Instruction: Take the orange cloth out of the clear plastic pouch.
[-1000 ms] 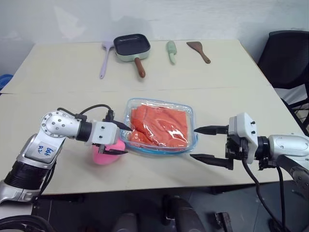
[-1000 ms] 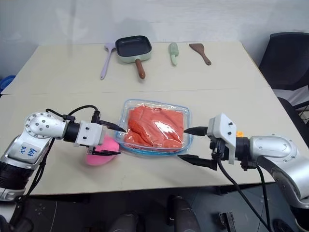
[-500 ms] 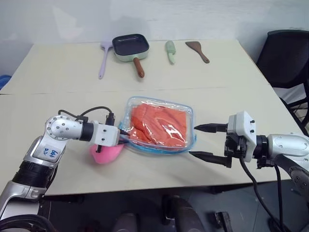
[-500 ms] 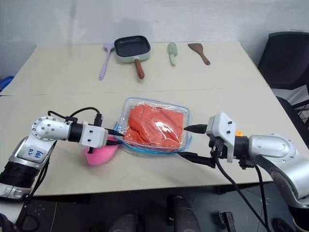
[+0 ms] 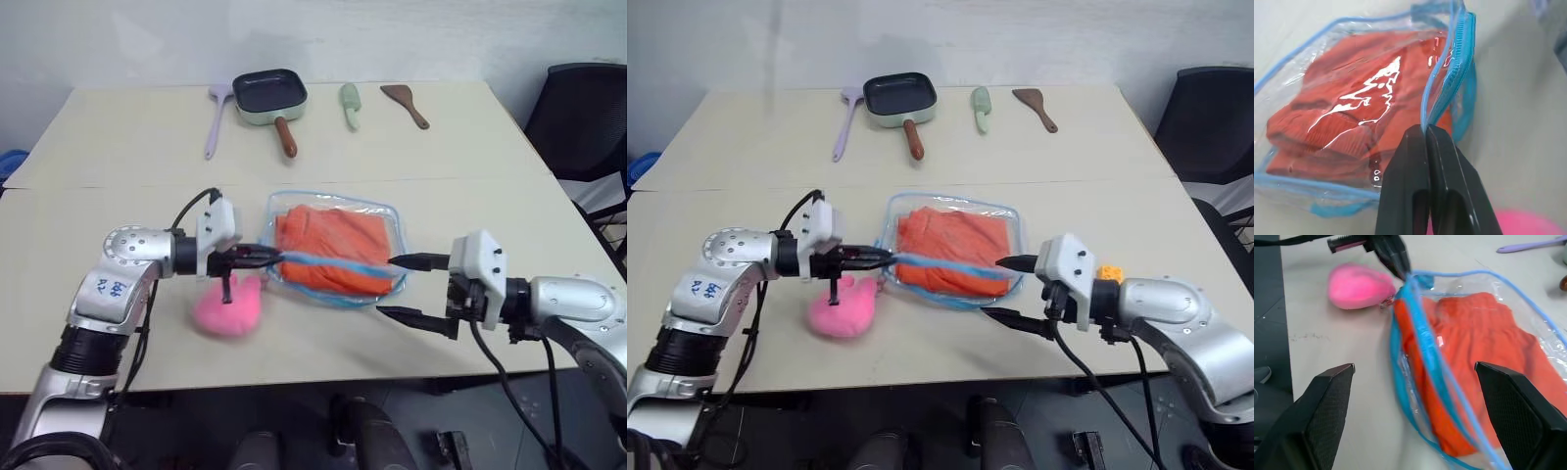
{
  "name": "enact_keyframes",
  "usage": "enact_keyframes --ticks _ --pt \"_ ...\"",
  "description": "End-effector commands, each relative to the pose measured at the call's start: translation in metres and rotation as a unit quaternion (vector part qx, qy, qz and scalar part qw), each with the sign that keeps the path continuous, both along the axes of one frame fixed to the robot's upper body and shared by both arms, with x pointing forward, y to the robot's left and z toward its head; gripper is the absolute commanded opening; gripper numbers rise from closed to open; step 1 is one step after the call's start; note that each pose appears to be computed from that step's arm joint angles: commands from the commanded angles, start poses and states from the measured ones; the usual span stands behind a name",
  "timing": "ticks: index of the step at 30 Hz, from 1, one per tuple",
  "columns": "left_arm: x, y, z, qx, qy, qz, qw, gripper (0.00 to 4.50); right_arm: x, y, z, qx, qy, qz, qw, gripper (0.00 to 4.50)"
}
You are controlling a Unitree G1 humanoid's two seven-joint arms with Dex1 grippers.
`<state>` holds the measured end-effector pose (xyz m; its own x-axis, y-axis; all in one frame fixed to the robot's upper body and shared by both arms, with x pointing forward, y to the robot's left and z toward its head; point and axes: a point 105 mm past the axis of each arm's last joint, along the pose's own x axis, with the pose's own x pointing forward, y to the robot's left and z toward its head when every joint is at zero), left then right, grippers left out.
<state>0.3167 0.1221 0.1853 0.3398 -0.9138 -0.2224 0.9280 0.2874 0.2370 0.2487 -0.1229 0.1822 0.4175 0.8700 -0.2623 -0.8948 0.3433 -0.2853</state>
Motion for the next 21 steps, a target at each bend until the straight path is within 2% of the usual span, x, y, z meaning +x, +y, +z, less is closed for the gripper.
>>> enact_keyframes --ticks 1,7,12,15,19,21 --pt "-0.004 -0.011 0.013 -0.033 -0.007 0.012 0.999 0.0 -0.001 0.011 -0.003 -0.013 -0.035 0.008 0.999 2.86" --pt "-0.013 -0.03 0.001 -0.041 -0.001 0.014 0.999 0.0 0.025 0.012 -0.025 -0.075 -0.08 -0.034 0.993 0.79" --pt "-0.017 -0.036 -0.007 -0.032 -0.006 0.013 0.999 0.0 0.047 0.01 -0.039 -0.115 -0.109 -0.055 0.986 0.79" --pt "-0.018 -0.038 -0.008 -0.03 -0.009 0.013 0.999 0.0 0.056 0.011 -0.042 -0.134 -0.131 -0.059 0.981 1.36" --pt "-0.019 -0.04 -0.008 -0.034 -0.009 0.014 0.999 0.0 0.063 0.014 -0.049 -0.159 -0.161 -0.06 0.972 2.62" --pt "-0.019 -0.041 -0.008 -0.035 -0.009 0.014 0.999 0.0 0.064 0.015 -0.051 -0.163 -0.167 -0.058 0.971 2.62"
